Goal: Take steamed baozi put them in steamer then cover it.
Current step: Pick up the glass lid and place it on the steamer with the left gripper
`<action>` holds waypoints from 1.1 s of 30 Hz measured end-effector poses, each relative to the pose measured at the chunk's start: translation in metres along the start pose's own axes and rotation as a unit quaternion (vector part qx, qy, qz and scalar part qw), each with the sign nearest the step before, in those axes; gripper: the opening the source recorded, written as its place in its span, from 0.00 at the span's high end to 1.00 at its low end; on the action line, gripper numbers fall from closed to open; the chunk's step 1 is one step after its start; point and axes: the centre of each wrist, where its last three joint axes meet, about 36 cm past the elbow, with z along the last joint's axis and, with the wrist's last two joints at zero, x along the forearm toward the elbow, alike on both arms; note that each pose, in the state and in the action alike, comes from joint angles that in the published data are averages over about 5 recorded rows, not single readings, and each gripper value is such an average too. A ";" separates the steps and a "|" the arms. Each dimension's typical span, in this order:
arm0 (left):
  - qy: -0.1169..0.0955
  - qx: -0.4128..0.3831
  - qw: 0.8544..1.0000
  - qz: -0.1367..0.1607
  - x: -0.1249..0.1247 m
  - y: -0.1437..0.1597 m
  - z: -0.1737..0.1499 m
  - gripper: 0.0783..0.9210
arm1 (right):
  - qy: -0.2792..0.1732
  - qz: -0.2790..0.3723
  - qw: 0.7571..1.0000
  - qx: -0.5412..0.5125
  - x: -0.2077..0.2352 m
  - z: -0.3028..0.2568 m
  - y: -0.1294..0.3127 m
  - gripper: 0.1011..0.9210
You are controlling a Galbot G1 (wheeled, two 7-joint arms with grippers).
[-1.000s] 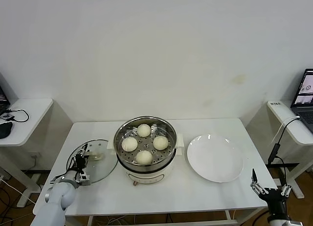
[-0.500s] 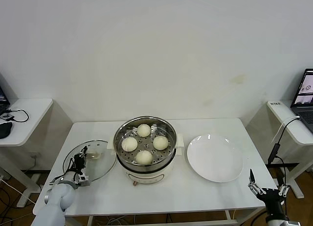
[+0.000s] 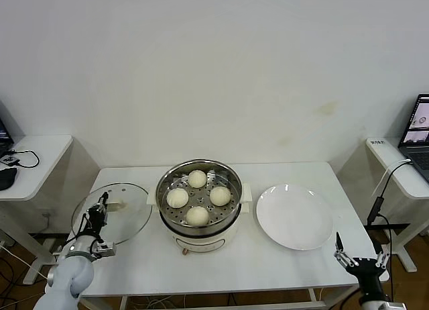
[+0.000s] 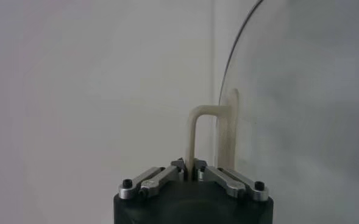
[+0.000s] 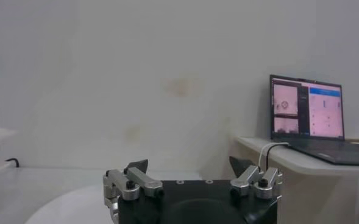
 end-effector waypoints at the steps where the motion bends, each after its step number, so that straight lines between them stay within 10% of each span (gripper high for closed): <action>1: 0.003 -0.001 1.000 -0.003 0.003 0.005 0.001 0.92 | 0.000 -0.002 1.000 0.001 0.000 0.000 0.000 0.12; 15: 0.028 0.014 0.999 -0.043 0.033 0.096 -0.006 0.92 | -0.001 -0.026 1.000 0.006 -0.006 0.003 0.007 0.12; 33: -0.037 0.049 0.998 -0.035 0.046 0.145 -0.106 0.92 | -0.002 -0.032 0.999 0.033 -0.007 0.001 0.024 0.12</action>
